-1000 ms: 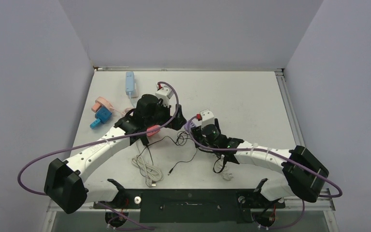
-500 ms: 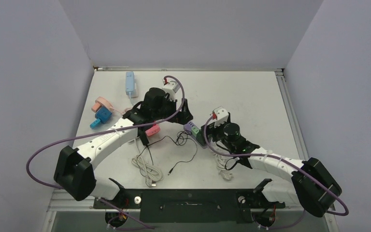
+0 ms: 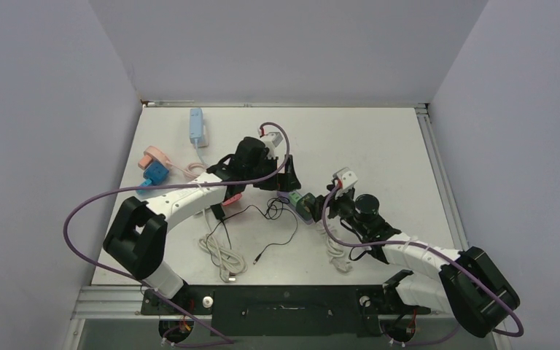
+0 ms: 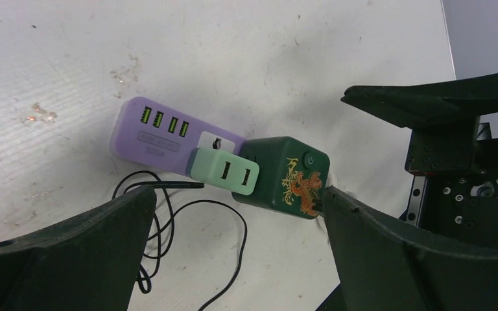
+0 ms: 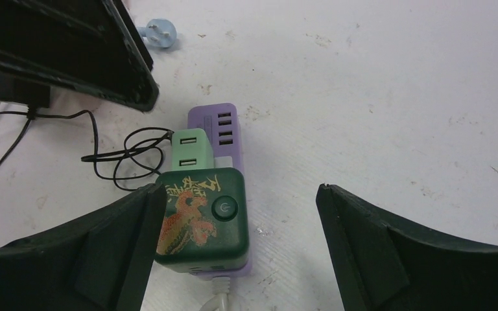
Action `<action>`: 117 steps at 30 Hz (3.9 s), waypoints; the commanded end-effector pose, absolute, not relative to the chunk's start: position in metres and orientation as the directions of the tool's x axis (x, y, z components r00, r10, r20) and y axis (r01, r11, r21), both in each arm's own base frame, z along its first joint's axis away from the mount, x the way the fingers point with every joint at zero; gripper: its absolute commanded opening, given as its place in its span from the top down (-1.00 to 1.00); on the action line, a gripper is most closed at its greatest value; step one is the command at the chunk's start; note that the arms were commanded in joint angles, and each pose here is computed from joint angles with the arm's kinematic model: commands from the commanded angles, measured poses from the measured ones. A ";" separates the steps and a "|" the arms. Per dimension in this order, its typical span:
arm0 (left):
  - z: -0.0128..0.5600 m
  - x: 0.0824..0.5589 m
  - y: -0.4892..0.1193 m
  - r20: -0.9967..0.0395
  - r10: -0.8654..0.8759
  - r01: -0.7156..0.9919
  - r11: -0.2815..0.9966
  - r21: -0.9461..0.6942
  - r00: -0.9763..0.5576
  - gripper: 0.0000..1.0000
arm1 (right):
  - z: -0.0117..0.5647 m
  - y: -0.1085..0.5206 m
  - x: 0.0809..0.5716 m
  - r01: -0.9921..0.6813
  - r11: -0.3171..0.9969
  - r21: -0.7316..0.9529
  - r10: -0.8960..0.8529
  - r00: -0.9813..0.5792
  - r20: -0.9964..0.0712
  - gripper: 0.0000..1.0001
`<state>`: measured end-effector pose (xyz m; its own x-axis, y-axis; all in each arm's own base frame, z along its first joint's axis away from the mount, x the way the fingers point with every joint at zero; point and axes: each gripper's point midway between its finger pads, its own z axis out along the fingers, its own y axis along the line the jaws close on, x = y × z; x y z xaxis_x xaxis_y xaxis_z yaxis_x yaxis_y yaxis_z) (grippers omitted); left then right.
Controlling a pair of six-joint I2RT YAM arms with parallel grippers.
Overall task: Pull the plug off the socket
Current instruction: Move the socket to the center of the board, then remove the plug from the socket.
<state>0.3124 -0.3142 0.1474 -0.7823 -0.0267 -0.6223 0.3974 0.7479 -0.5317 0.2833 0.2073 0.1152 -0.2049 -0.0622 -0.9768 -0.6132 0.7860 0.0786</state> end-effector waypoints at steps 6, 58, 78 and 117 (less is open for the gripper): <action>0.138 0.303 -0.337 -0.584 -0.005 0.407 0.713 -0.571 -0.812 -0.93 | 0.123 0.231 0.270 -0.668 0.740 0.071 -0.052 -0.162 -0.985 -0.80; 0.079 0.315 -0.333 -0.432 -0.030 0.267 0.747 -0.609 -0.902 0.20 | 0.096 0.234 0.287 -0.592 0.805 0.028 -0.157 -0.259 -0.953 -0.59; 0.071 0.312 -0.336 -0.417 -0.012 0.265 0.755 -0.599 -0.909 0.33 | 0.091 0.233 0.292 -0.594 0.802 0.066 -0.141 -0.296 -0.945 0.00; 0.043 0.301 -0.344 -0.385 0.054 0.277 0.786 -0.553 -0.921 0.47 | 0.102 0.242 0.278 -0.558 0.826 -0.075 -0.216 -0.191 -0.957 0.65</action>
<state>0.3199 -0.3490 0.0819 -0.8970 -0.0234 -0.4414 0.2856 0.7317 -0.6190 0.2738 0.2304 0.0767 -0.2519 -0.2668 -0.9302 -0.5520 0.8291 -0.0883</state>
